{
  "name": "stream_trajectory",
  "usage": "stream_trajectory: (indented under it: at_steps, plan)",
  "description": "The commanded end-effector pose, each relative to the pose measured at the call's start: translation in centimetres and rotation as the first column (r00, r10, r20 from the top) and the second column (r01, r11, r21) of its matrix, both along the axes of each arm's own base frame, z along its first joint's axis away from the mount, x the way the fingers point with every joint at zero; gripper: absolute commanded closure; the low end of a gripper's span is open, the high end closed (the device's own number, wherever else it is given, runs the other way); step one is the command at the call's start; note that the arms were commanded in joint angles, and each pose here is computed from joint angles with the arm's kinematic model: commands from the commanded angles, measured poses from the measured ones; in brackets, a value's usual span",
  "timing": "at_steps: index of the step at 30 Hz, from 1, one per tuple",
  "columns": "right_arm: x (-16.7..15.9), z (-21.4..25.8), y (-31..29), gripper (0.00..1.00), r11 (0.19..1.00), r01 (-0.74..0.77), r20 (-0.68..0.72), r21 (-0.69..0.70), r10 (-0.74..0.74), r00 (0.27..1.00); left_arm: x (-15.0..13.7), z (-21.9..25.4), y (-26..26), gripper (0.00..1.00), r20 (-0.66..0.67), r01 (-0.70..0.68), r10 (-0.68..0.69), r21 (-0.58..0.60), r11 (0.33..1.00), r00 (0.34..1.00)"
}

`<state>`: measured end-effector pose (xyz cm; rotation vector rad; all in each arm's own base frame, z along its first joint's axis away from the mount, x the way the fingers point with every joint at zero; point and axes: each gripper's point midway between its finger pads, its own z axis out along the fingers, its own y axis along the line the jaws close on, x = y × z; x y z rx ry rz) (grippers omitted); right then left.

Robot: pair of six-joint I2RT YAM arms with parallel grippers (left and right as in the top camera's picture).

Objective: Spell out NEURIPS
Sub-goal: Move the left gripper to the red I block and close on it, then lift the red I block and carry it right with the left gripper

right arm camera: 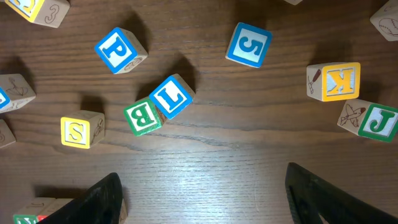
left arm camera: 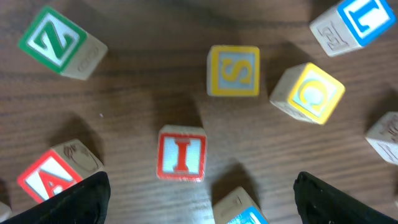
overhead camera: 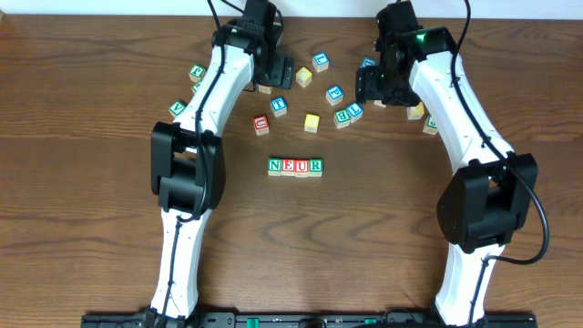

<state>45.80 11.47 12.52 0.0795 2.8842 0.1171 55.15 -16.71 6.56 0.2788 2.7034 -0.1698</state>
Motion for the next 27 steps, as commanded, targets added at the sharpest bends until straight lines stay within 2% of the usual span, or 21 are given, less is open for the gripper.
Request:
stream_trajectory:
  at_steps: [1,12,18,27]
  plan:
    - [0.3,0.2,0.4,0.21,1.000,-0.026,0.013,-0.011,0.026,1.000,0.6,-1.2,0.6,0.09,0.003,0.008,-0.008,0.036,0.999,1.000]
    - [0.3,0.2,0.4,0.21,0.999,-0.032,0.014,-0.013,0.032,0.999,1.1,-3.7,0.6,0.20,0.009,0.002,-0.003,0.048,0.999,1.000]
    - [0.3,0.2,0.4,0.21,0.999,-0.032,0.013,-0.013,0.032,0.999,0.9,-5.4,0.7,0.23,-0.020,0.003,-0.002,0.056,0.998,1.000]
    - [0.3,0.2,0.3,0.19,0.999,-0.032,0.014,-0.013,0.032,0.999,0.8,-5.9,0.7,0.45,-0.027,0.004,-0.002,0.058,0.998,1.000]
